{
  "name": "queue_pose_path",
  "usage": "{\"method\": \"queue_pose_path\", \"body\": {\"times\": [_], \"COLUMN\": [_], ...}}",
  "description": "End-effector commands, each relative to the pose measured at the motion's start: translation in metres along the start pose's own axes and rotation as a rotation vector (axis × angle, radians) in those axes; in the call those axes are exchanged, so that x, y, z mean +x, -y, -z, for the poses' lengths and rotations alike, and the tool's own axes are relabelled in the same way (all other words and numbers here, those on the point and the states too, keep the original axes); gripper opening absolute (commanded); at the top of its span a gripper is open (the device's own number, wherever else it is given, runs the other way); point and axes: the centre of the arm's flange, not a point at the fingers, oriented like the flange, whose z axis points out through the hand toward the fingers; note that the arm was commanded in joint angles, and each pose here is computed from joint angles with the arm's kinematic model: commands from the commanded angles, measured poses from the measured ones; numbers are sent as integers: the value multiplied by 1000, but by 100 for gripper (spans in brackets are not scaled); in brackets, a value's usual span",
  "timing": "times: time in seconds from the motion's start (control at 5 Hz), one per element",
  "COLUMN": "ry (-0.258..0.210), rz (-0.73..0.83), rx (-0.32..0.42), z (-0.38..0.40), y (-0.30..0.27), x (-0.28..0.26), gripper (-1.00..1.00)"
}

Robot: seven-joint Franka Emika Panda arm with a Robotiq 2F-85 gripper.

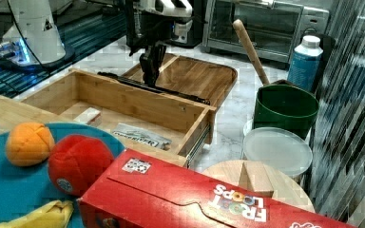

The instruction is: Close the drawer.

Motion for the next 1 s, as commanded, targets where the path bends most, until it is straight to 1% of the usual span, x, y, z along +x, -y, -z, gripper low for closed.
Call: {"method": "queue_pose_path", "body": {"times": [0.2, 0.4, 0.6, 0.8, 1.0], "ry": [-154, -149, -145, -183, -175], "rz": [-85, -82, -77, -79, -47], "rx": [-125, -142, -134, -130, -150], "z": [21, 26, 27, 23, 28], "y": [-195, -241, -275, -301, -327], "x": [-18, -33, -39, -43, -44], "gripper": [-100, -100, -100, -100, -100]}}
